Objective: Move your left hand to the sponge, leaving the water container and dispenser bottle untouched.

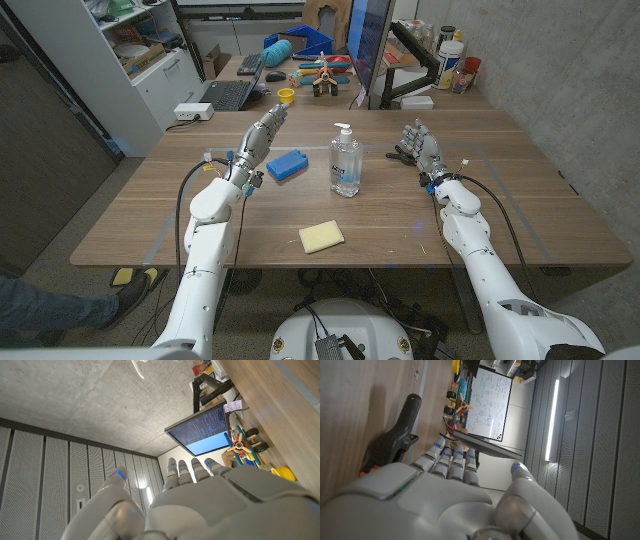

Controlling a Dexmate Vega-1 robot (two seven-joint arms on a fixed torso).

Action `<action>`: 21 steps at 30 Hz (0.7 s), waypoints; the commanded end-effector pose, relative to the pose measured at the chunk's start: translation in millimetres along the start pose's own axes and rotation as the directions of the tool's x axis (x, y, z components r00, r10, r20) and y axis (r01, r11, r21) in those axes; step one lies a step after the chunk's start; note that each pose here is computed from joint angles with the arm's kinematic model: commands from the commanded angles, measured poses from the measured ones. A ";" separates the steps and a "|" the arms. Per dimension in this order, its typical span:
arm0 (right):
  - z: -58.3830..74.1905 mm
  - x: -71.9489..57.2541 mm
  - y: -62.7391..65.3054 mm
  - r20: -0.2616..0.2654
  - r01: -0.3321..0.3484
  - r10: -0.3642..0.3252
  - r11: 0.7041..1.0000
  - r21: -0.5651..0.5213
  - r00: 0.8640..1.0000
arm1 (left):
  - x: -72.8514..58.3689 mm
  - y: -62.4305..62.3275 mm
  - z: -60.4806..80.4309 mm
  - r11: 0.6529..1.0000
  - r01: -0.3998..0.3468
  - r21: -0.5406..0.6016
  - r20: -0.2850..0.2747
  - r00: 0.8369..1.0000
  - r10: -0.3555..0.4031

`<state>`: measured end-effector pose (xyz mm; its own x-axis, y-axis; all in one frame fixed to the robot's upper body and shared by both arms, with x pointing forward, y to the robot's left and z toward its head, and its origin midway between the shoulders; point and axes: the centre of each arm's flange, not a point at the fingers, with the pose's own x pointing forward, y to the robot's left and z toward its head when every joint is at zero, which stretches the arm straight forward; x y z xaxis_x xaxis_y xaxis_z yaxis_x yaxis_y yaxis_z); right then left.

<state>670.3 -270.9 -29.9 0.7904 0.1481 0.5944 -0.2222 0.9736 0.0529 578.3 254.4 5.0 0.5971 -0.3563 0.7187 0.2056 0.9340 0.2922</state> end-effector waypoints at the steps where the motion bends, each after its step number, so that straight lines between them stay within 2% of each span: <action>1: 1.9 2.1 1.8 0.014 -0.001 0.001 1.000 0.009 1.000 | -0.2 -10.2 6.3 0.999 0.037 0.031 0.016 0.999 -0.037; 21: 4.1 3.5 -0.2 0.033 0.016 -0.017 0.999 0.027 0.999 | -4.7 -25.2 22.4 0.992 0.098 0.079 0.050 0.993 -0.103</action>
<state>670.7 -269.8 -26.7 0.7806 0.1376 0.6097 -0.2269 0.9713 0.0712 565.0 240.9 7.4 0.5599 -0.4144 0.7175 0.2001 0.9080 0.3682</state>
